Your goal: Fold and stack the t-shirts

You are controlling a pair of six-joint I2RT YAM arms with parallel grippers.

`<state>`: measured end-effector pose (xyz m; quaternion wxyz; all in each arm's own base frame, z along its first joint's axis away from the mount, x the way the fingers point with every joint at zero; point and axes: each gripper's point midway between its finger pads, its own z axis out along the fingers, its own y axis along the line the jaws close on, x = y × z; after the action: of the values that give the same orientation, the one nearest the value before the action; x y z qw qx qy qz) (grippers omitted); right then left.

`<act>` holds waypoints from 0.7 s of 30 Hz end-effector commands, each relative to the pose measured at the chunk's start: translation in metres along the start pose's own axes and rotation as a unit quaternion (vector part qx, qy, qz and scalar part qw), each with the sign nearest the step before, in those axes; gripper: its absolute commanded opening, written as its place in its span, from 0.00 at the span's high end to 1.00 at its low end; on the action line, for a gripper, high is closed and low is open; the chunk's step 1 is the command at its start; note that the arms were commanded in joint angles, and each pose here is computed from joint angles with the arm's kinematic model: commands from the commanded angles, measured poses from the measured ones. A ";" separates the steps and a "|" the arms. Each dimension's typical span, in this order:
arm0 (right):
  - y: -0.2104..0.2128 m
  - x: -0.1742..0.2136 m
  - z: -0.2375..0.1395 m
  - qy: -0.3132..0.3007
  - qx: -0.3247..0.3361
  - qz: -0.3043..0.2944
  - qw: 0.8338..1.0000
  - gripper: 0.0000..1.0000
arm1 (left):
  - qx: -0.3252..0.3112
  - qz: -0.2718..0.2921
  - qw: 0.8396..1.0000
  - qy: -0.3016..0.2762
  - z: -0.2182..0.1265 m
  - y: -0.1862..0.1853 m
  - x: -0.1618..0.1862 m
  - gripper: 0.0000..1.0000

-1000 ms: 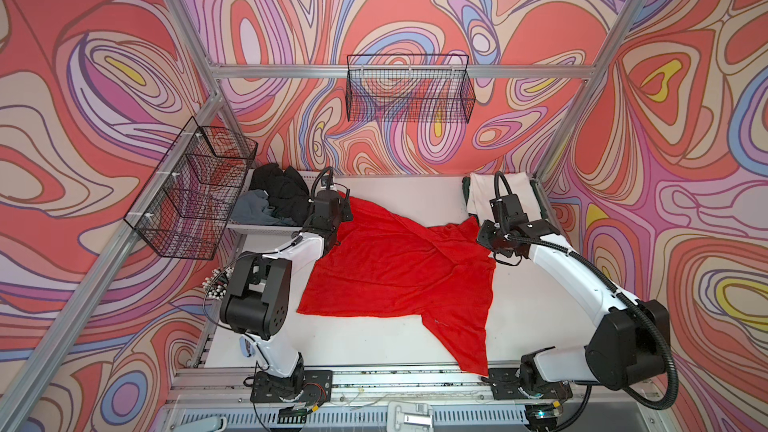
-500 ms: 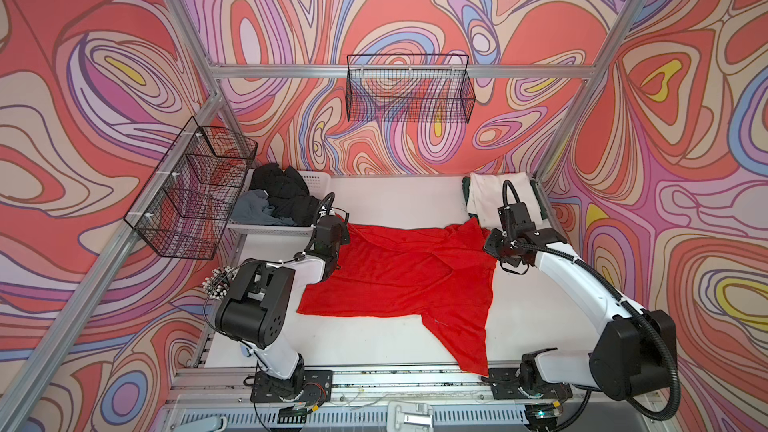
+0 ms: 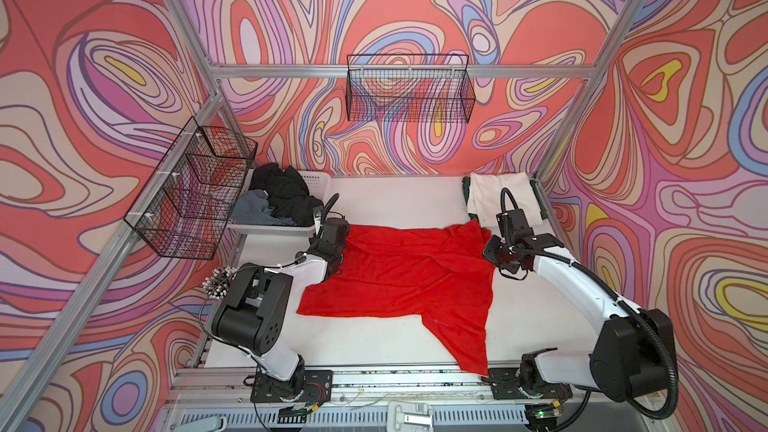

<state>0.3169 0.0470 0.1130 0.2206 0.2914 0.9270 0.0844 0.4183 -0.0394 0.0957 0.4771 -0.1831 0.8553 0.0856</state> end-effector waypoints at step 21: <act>0.046 -0.069 0.062 -0.022 0.006 -0.089 0.996 0.45 | 0.022 0.015 0.995 0.096 0.013 -0.047 -0.006 0.41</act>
<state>0.3940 0.0451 0.1091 0.2411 0.2358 0.9398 0.0552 0.4494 -0.0682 0.1194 0.4365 -0.1941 0.8771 0.0490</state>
